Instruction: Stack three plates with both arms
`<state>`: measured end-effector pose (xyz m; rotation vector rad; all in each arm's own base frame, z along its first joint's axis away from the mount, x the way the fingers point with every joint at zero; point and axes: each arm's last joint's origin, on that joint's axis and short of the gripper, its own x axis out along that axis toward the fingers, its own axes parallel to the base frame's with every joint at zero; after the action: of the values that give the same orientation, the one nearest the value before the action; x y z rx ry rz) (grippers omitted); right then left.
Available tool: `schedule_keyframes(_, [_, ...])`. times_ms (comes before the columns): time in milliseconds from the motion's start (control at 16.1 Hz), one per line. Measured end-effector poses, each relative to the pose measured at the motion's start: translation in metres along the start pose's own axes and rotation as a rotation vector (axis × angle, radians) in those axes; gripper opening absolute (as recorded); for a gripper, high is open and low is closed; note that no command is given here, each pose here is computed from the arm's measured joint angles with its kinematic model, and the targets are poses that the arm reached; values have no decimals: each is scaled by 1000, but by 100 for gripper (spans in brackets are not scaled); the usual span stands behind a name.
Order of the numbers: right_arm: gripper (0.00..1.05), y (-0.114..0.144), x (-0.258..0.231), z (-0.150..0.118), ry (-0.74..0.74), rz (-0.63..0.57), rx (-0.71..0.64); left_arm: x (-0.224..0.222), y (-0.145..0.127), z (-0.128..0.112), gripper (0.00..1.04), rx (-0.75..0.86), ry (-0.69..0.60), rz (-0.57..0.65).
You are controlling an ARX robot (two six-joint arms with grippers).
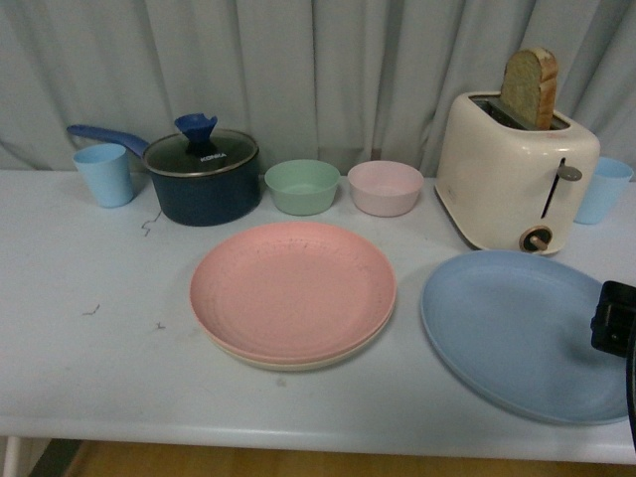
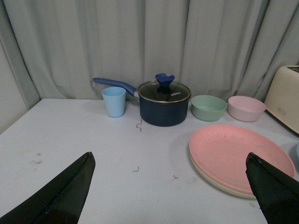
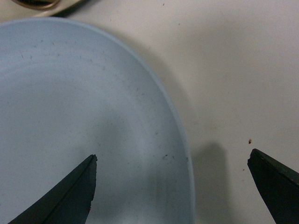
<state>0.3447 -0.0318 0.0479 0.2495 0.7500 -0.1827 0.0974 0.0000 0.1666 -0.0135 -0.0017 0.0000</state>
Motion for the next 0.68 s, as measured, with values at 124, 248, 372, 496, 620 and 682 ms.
schedule_keyframes(124, [87,1,2,-4,18,-1,-8,0,0,0,98,0,0,0])
schedule_keyframes(248, [73,1,3,-4,16,-1,-9,0,0,0,98,0,0,0])
schedule_keyframes(372, [38,1,3,-2,-10,-3,-18,0,0,0,98,0,0,0])
schedule_keyframes(496, [2,-6,-14,1,-59,30,1,0,0,0,98,0,0,0])
schedule_keyframes(620, [2,-12,-37,3,-84,27,13,0,0,0,98,0,0,0])
schedule_keyframes(682, [2,-11,-51,9,-99,32,15,0,0,0,98,0,0,0])
